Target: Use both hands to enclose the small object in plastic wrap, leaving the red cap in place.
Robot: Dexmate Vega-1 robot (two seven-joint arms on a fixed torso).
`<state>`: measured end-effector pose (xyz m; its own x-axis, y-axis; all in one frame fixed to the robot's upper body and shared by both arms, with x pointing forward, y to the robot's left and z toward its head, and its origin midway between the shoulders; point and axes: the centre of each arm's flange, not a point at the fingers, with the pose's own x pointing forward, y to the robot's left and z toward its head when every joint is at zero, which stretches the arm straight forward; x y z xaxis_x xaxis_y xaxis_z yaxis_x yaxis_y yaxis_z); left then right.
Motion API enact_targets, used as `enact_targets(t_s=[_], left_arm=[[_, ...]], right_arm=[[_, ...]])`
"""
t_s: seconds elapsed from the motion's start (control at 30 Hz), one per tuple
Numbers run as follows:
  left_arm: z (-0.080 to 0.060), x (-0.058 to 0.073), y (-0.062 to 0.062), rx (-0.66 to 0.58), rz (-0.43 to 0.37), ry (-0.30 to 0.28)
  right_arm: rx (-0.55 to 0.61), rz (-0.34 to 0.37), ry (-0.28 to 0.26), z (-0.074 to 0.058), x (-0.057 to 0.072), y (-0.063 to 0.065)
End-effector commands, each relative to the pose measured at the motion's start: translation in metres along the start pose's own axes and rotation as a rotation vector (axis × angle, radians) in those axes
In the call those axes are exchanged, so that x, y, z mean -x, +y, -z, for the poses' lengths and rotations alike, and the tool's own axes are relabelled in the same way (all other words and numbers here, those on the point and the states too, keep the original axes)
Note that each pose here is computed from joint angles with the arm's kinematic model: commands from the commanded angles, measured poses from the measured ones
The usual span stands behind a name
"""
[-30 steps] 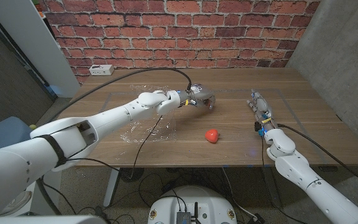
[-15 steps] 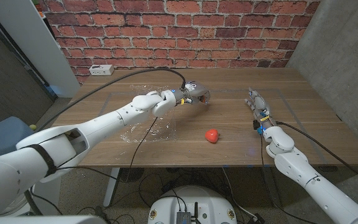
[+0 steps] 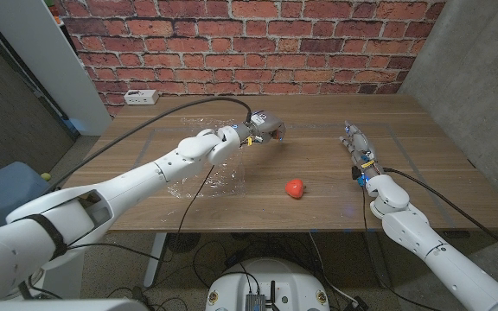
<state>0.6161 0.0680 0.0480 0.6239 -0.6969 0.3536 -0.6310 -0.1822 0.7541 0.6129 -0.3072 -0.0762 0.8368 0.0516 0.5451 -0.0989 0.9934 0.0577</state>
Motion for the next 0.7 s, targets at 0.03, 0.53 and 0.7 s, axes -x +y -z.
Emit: enact_targets(t_s=[0.03,0.53,0.7], left_arm=[[0.005,0.024,0.004,0.003,-0.005,0.089],[0.012,0.056,0.001,0.017,0.009,0.200],[0.016,0.065,0.000,0.016,0.010,0.238]], right_arm=[[0.006,-0.028,0.002,-0.002,-0.006,0.006],[0.014,-0.076,0.009,-0.003,-0.017,0.018],[0.024,-0.089,0.011,-0.006,-0.019,0.023]])
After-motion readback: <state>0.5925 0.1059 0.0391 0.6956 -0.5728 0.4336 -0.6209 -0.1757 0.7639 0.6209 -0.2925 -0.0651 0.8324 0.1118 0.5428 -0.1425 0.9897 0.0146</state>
